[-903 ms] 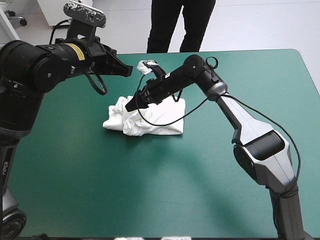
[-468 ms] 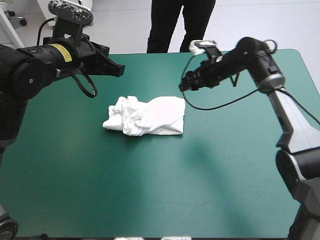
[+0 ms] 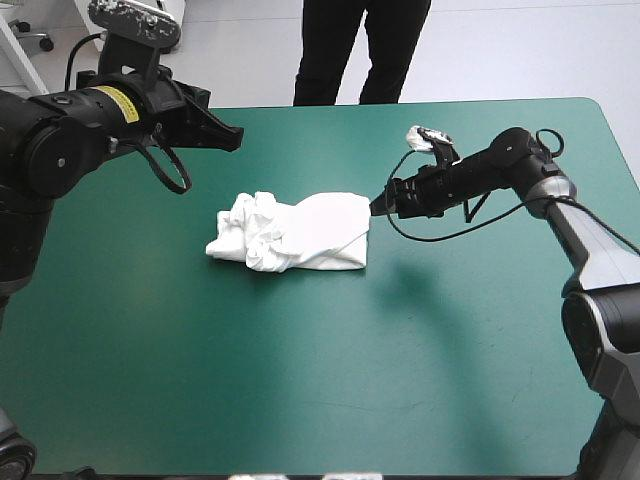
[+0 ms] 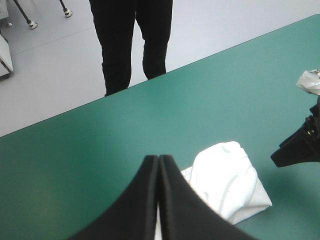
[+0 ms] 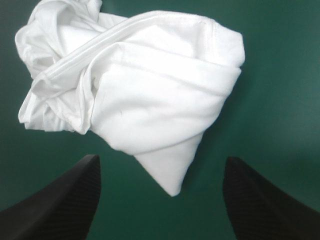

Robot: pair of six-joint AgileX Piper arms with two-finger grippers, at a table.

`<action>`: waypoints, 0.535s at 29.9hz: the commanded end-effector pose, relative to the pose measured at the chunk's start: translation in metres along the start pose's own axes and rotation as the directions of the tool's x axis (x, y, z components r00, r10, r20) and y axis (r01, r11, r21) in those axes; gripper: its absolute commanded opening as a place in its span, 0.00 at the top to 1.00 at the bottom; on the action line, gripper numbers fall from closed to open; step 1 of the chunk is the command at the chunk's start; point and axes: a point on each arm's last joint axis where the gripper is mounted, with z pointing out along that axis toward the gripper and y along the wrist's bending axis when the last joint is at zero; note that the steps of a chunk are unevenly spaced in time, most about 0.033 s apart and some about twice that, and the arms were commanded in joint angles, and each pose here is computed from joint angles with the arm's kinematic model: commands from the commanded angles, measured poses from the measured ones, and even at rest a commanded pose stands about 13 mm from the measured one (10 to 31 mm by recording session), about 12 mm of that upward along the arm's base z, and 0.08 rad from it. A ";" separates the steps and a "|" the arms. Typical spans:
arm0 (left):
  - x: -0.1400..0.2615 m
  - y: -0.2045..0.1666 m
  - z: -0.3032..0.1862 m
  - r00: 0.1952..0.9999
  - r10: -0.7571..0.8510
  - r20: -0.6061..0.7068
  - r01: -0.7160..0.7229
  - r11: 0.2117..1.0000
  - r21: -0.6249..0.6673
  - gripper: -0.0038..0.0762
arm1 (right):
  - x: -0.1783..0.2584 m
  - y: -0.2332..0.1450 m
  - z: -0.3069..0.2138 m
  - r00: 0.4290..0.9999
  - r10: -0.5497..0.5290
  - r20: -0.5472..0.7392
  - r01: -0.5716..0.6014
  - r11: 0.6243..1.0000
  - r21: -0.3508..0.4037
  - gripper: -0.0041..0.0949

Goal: Fold the cloth

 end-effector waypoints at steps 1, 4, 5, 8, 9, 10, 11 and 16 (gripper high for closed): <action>-0.001 0.005 -0.023 1.000 -0.012 0.025 0.012 1.000 -0.009 0.96 | -0.010 0.007 0.000 0.997 0.002 0.075 0.004 0.997 -0.083 0.30; -0.001 0.005 -0.022 1.000 -0.011 0.023 0.011 1.000 -0.009 0.96 | -0.009 -0.004 0.013 0.998 0.032 0.053 -0.027 0.996 -0.085 0.30; -0.001 0.004 -0.021 1.000 -0.011 0.021 0.011 1.000 -0.009 0.96 | -0.009 -0.005 0.016 0.998 0.031 0.048 -0.027 0.996 -0.087 0.30; -0.001 0.004 -0.019 1.000 -0.010 0.017 0.010 1.000 -0.009 0.96 | -0.009 -0.003 0.027 0.999 0.018 0.036 -0.014 0.995 -0.100 0.30; -0.001 0.004 -0.019 1.000 -0.010 0.017 0.010 1.000 -0.009 0.96 | -0.010 -0.001 0.032 0.999 0.008 0.041 -0.004 0.995 -0.095 0.30; -0.001 0.004 -0.018 1.000 -0.010 0.016 0.010 1.000 -0.009 0.96 | -0.010 0.001 0.036 0.999 0.004 0.043 0.000 0.996 -0.093 0.30; -0.001 0.003 -0.017 1.000 -0.010 0.013 0.010 1.000 -0.007 0.96 | -0.011 0.004 0.041 0.999 -0.003 0.046 0.007 0.996 -0.091 0.30; -0.001 0.003 -0.016 1.000 -0.010 0.011 0.010 1.000 -0.004 0.96 | -0.010 0.007 0.064 0.999 -0.007 0.046 0.011 0.997 -0.074 0.30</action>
